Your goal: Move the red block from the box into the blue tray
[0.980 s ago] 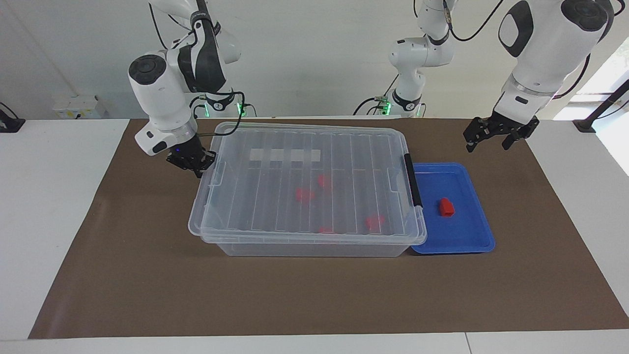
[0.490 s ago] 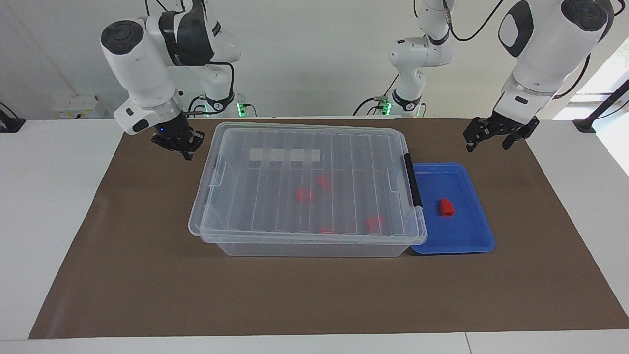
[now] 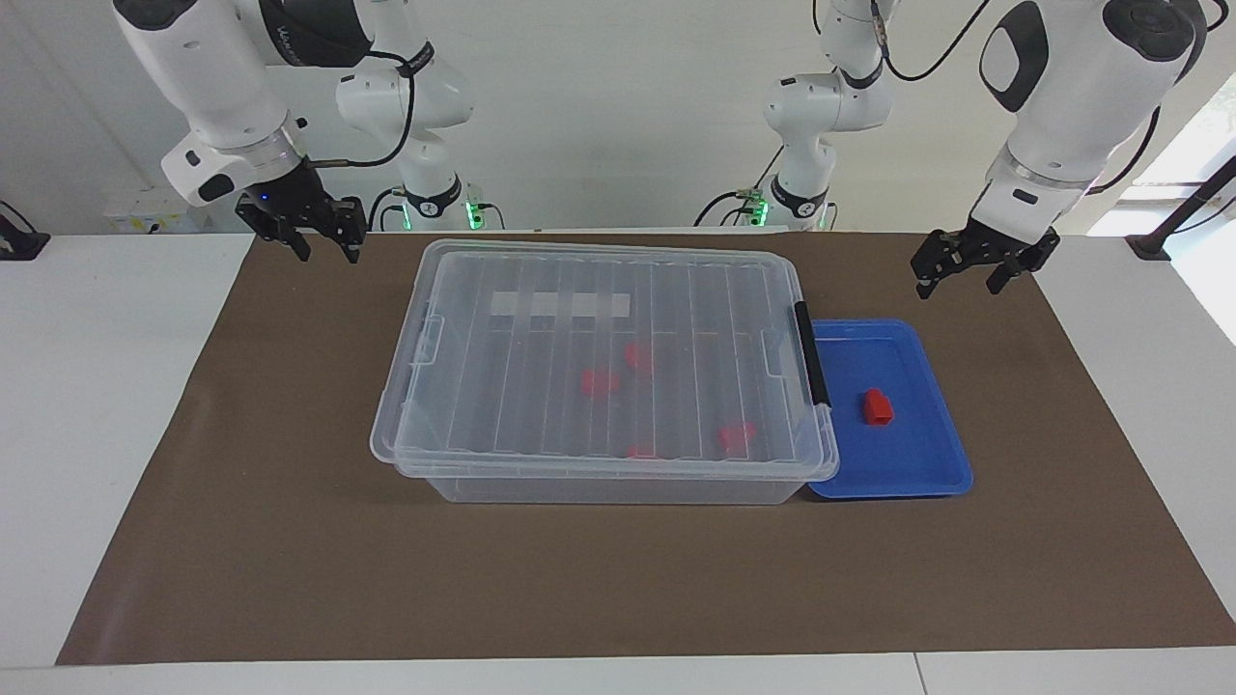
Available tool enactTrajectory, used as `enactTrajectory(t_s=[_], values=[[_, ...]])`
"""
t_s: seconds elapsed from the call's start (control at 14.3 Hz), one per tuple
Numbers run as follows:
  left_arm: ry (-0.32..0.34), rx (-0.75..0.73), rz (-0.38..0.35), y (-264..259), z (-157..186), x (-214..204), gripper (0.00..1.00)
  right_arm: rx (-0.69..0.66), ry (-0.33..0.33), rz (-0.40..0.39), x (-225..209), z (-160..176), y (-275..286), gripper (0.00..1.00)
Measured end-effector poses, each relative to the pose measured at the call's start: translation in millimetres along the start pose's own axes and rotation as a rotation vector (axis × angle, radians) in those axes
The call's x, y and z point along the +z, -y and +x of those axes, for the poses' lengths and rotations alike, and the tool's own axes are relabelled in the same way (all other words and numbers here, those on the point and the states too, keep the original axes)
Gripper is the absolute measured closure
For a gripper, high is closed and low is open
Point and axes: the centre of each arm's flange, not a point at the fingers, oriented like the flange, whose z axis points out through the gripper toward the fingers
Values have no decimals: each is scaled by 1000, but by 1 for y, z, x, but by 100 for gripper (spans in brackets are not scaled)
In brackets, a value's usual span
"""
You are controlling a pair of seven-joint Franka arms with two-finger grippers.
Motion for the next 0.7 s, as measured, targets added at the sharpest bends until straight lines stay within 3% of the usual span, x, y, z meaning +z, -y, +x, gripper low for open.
enactTrajectory(t_s=[0.14,0.7], values=[[0,0,0,0,0,0,0,12,1,2,1,2,-8,1],[0,0,0,0,0,0,0,20,19,-8,11,33,-9,0]])
